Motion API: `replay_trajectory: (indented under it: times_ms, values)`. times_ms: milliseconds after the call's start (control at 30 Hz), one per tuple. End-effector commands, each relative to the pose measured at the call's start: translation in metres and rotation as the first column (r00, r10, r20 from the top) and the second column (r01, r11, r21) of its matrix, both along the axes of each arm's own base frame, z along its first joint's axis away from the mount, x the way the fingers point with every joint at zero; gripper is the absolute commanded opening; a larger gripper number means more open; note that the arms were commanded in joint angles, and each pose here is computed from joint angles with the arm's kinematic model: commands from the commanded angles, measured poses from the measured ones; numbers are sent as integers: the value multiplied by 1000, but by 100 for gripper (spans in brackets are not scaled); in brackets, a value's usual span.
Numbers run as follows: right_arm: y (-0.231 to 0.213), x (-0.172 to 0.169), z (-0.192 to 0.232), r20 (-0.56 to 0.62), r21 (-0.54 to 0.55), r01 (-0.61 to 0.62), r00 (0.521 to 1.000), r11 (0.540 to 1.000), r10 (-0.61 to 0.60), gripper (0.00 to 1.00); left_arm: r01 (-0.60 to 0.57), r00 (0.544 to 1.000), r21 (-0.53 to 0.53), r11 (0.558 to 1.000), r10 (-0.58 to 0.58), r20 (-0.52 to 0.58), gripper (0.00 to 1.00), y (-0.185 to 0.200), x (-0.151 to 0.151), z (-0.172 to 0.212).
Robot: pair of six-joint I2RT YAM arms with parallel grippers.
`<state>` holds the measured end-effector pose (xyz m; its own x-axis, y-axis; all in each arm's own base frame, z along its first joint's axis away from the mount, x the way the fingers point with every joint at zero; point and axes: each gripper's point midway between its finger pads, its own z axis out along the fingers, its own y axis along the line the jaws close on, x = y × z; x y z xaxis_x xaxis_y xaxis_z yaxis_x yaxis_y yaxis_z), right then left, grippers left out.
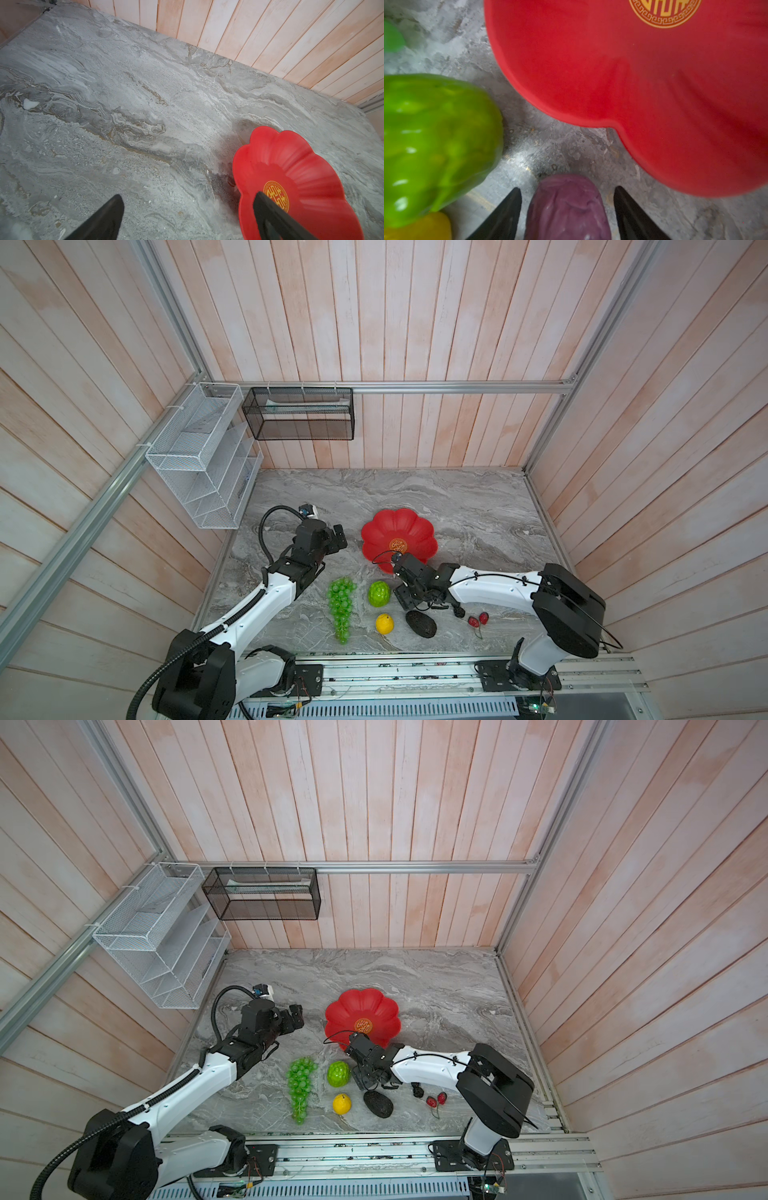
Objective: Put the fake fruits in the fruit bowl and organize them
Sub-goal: 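Reach the right gripper down and grasp the purple fruit while the left arm rises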
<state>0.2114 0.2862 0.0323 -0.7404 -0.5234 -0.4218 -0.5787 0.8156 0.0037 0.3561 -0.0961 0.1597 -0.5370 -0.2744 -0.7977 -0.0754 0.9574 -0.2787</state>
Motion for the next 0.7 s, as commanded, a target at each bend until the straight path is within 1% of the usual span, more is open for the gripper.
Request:
replay_trajectory:
  times_ms: [0,233,367,500,667]
  values:
    - [-7,1,-11,-1,-28,-3,1000,1000,3,66,0,1000,-23,1000,1,26,99,-1,-2,7]
    - [-6,-6,-9,-31,-9,-18,999,1000,18,51,-9,999,-32,999,10,40,99,1,-4,8]
    - [-5,-11,4,-40,36,-34,999,999,36,43,-13,999,-31,999,15,40,99,2,-4,9]
    - [-4,-6,28,-80,134,-16,996,991,27,42,-34,999,-31,999,35,38,99,4,-2,10]
    - [-6,20,73,-92,275,27,996,961,-1,42,-43,998,-68,997,46,51,99,3,-3,11]
